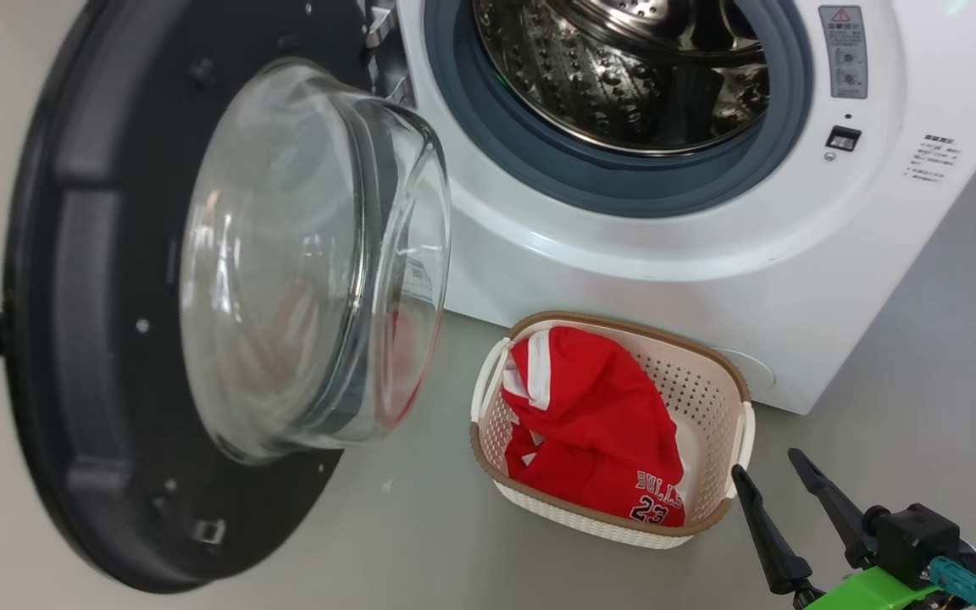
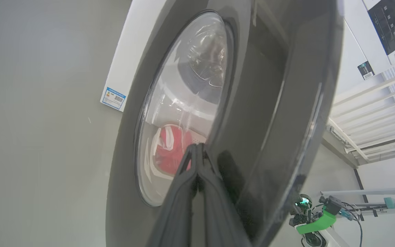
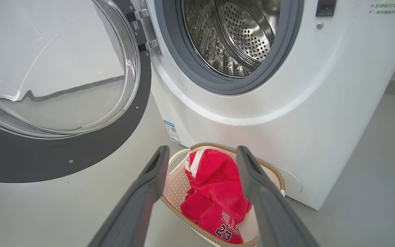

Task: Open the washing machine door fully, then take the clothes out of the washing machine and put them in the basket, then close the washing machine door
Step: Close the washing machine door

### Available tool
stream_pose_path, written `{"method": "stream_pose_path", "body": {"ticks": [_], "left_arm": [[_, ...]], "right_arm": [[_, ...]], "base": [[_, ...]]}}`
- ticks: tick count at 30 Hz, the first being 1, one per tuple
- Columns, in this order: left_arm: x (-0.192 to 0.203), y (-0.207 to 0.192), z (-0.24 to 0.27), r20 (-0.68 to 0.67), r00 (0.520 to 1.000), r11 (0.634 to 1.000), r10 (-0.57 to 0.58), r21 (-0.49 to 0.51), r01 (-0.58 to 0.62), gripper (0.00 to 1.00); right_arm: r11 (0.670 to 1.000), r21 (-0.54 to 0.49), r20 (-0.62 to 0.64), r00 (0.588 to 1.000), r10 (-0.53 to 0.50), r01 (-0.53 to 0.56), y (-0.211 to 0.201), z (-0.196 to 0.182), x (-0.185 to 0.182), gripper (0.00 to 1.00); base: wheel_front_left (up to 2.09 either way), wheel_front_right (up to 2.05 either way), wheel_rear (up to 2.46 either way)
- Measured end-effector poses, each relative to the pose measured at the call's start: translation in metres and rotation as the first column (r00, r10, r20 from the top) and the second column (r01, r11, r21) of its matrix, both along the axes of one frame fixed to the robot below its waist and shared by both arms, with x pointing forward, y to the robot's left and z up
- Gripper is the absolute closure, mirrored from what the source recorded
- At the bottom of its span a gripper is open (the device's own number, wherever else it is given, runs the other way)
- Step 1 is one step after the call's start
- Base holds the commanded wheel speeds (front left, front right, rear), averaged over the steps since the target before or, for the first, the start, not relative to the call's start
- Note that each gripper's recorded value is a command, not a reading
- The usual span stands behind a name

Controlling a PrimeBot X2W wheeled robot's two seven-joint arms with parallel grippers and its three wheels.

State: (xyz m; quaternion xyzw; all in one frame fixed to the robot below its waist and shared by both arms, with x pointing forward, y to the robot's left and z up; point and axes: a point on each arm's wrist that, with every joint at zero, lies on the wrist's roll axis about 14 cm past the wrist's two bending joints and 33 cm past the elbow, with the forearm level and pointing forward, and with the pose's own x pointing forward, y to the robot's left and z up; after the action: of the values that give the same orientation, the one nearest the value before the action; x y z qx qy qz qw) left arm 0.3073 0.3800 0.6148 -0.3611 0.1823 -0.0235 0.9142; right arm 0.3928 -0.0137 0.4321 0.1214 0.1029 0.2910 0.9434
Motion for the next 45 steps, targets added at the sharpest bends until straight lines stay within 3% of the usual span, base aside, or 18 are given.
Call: {"method": "stream_pose_path", "body": {"ticks": [17, 35, 45], "left_arm": [[0.055, -0.108, 0.013, 0.129, 0.949, 0.958, -0.287, 0.025, 0.286, 1.00], [0.129, -0.220, 0.032, 0.292, 0.843, 0.890, -0.452, 0.081, 0.449, 1.00], [0.172, -0.254, 0.042, 0.372, 0.807, 0.883, -0.458, 0.084, 0.462, 1.00]], "right_arm": [[0.993, -0.006, 0.013, 0.993, -0.117, 0.117, -0.037, 0.003, 0.001, 0.00], [0.958, 0.007, -0.004, 0.958, -0.286, 0.286, -0.085, 0.001, -0.001, 0.00], [0.925, 0.022, 0.004, 0.925, -0.380, 0.380, -0.112, 0.005, 0.006, 0.00]], "base": [[0.00, 0.00, 0.00], [0.00, 0.00, 0.00], [0.00, 0.00, 0.00]]}}
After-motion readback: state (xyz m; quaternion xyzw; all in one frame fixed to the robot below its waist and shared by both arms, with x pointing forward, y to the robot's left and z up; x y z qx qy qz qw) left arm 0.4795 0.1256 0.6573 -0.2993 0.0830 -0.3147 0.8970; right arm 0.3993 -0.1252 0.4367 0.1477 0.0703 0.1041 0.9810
